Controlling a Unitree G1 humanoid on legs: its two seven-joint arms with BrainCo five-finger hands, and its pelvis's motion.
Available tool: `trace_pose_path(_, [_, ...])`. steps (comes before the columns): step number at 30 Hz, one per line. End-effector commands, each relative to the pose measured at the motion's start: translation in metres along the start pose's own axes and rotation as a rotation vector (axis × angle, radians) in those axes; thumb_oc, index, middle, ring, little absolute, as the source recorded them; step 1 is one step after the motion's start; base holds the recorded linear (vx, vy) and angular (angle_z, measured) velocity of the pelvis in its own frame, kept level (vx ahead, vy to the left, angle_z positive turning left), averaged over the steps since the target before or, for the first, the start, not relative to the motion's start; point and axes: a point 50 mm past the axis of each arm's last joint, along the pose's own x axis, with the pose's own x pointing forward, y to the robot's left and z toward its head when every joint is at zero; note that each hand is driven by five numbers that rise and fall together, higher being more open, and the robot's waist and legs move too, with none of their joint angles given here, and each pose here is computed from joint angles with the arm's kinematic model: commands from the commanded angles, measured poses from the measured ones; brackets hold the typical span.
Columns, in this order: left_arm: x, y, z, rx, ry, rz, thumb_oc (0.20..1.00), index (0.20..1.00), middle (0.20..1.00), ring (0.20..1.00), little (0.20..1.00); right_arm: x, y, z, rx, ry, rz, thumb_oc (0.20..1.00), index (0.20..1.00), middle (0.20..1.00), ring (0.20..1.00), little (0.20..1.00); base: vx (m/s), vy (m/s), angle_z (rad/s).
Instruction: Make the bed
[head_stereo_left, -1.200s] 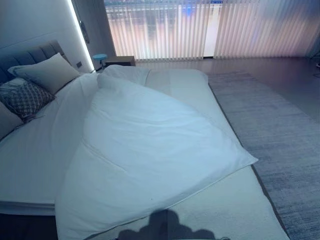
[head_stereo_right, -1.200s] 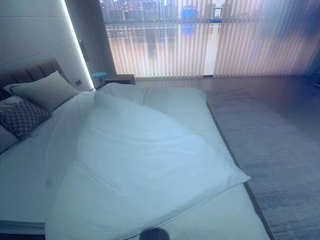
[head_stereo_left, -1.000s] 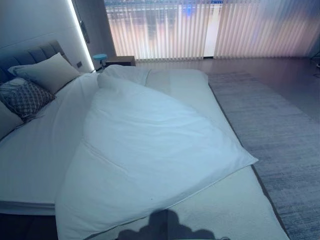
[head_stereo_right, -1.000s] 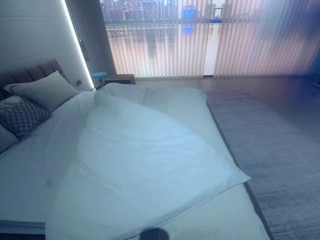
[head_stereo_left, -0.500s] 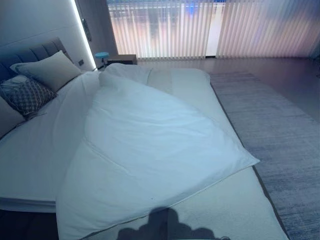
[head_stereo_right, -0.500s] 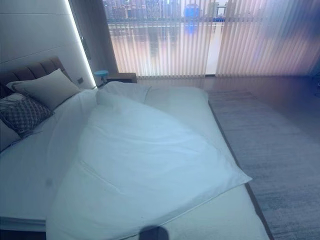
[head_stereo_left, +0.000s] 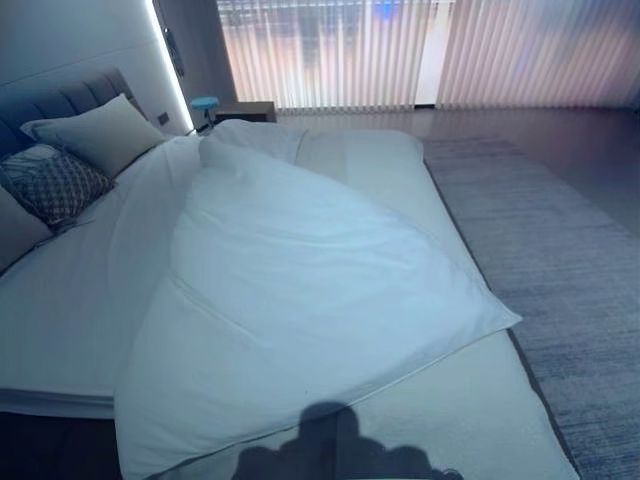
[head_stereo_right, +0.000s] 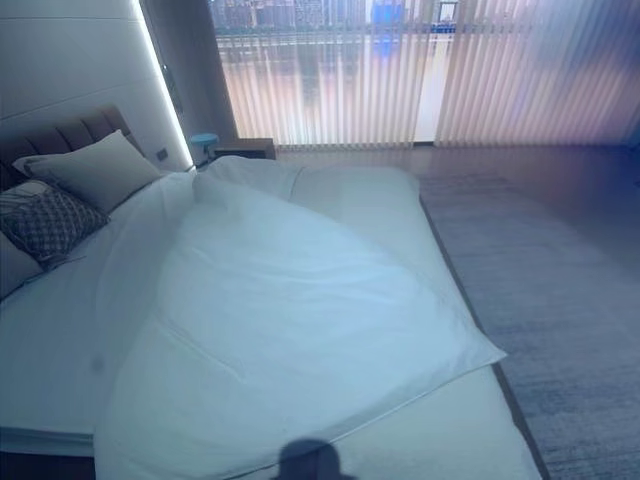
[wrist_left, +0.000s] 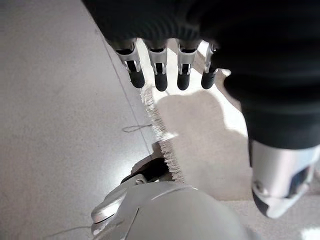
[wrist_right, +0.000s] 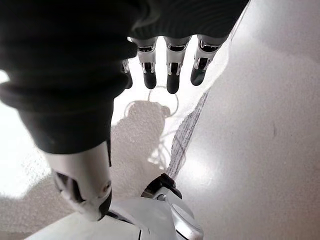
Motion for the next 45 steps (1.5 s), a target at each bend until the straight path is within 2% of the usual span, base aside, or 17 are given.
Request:
trace_pose_path(1, [0.002,0.003,0.012,-0.033,-0.009,0.016,1.000,1.000,1.000,1.000,1.000,0.001,-0.008,0.010,-0.037,-0.017,-0.030,1.000,1.000,1.000,1.000,1.000,0.00,0.000,0.00])
trace_pose_path(6, [0.002,0.002,0.012,-0.054,-0.006,0.017,1.000,1.000,1.000,1.000,1.000,0.001,-0.008,0.011,-0.016,-0.017,-0.031,1.000,1.000,1.000,1.000,1.000,0.01,0.001,0.00])
trace_pose_path(10, [0.002,0.002,0.009,-0.112,0.003,0.027,1.000,1.000,1.000,1.000,1.000,0.001,-0.007,0.013,0.094,-0.029,-0.040,1.000,1.000,1.000,1.000,1.000,0.03,0.004,0.01])
trace_pose_path(14, [0.002,0.003,0.018,-0.327,-0.039,0.041,1.000,1.000,1.000,1.000,1.000,-0.001,-0.020,0.048,0.372,-0.177,-0.089,1.000,1.000,1.000,1.000,1.000,0.00,0.000,0.00])
trace_pose_path(15, [0.002,0.003,0.018,-0.327,-0.039,0.041,1.000,1.000,1.000,1.000,1.000,-0.001,-0.020,0.048,0.372,-0.177,-0.089,1.000,1.000,1.000,1.000,1.000,-0.05,0.007,-0.01])
trace_pose_path(16, [0.002,0.007,0.031,-0.414,-0.093,0.054,1.000,1.000,1.000,1.000,1.000,-0.006,-0.029,0.071,0.534,-0.280,-0.102,1.000,1.000,1.000,1.000,1.000,-0.07,0.007,0.00])
trace_pose_path(18, [0.002,0.009,0.037,-0.445,-0.115,0.061,1.000,1.000,1.000,1.000,1.000,-0.008,-0.032,0.080,0.596,-0.319,-0.100,1.000,1.000,1.000,1.000,1.000,-0.07,0.005,0.00])
trace_pose_path(19, [0.001,0.015,0.052,-0.491,-0.161,0.082,1.000,1.000,1.000,1.000,1.000,-0.014,-0.041,0.100,0.733,-0.410,-0.097,1.000,1.000,1.000,1.000,1.000,-0.08,0.001,0.00])
trace_pose_path(21, [0.000,0.019,0.071,-0.512,-0.221,0.092,1.000,1.000,1.000,1.000,1.000,-0.020,-0.053,0.119,0.829,-0.480,-0.103,1.000,1.000,1.000,1.000,1.000,-0.10,0.005,0.01])
trace_pose_path(26, [-0.006,0.030,0.115,-0.610,-0.344,0.106,1.000,1.000,1.000,1.000,1.000,-0.035,-0.078,0.162,0.998,-0.612,-0.107,1.000,1.000,1.000,1.000,1.000,-0.09,-0.002,0.03])
trace_pose_path(27, [-0.011,0.035,0.138,-0.649,-0.404,0.104,1.000,1.000,1.000,1.000,1.000,-0.046,-0.092,0.186,1.078,-0.678,-0.107,1.000,1.000,1.000,1.000,1.000,-0.07,0.000,0.05])
trace_pose_path(30, [-0.018,0.039,0.163,-0.676,-0.462,0.103,1.000,1.000,1.000,1.000,1.000,-0.062,-0.108,0.215,1.156,-0.746,-0.109,1.000,1.000,1.000,1.000,1.000,-0.03,0.007,0.06])
trace_pose_path(40, [-0.018,0.033,0.172,-0.654,-0.446,0.094,1.000,1.000,1.000,1.000,1.000,-0.102,-0.160,0.266,1.284,-0.844,-0.151,1.000,1.000,1.000,1.000,1.000,0.00,0.002,0.01])
trace_pose_path(41, [-0.017,0.029,0.169,-0.645,-0.436,0.086,1.000,1.000,1.000,1.000,1.000,-0.107,-0.169,0.269,1.302,-0.847,-0.165,1.000,1.000,1.000,1.000,1.000,0.02,0.004,0.06])
trace_pose_path(42, [-0.016,0.023,0.163,-0.626,-0.427,0.072,1.000,1.000,1.000,1.000,1.000,-0.123,-0.195,0.275,1.326,-0.878,-0.216,1.000,1.000,1.000,1.000,1.000,0.02,0.004,0.06])
trace_pose_path(43, [-0.016,0.023,0.164,-0.627,-0.429,0.071,1.000,1.000,1.000,1.000,1.000,-0.123,-0.196,0.276,1.326,-0.879,-0.217,1.000,1.000,1.000,1.000,1.000,0.00,0.000,0.00])
trace_pose_path(45, [-0.016,0.017,0.160,-0.609,-0.425,0.054,1.000,1.000,1.000,1.000,1.000,-0.141,-0.222,0.279,1.373,-0.917,-0.260,1.000,1.000,1.000,1.000,1.000,0.00,0.000,0.00])
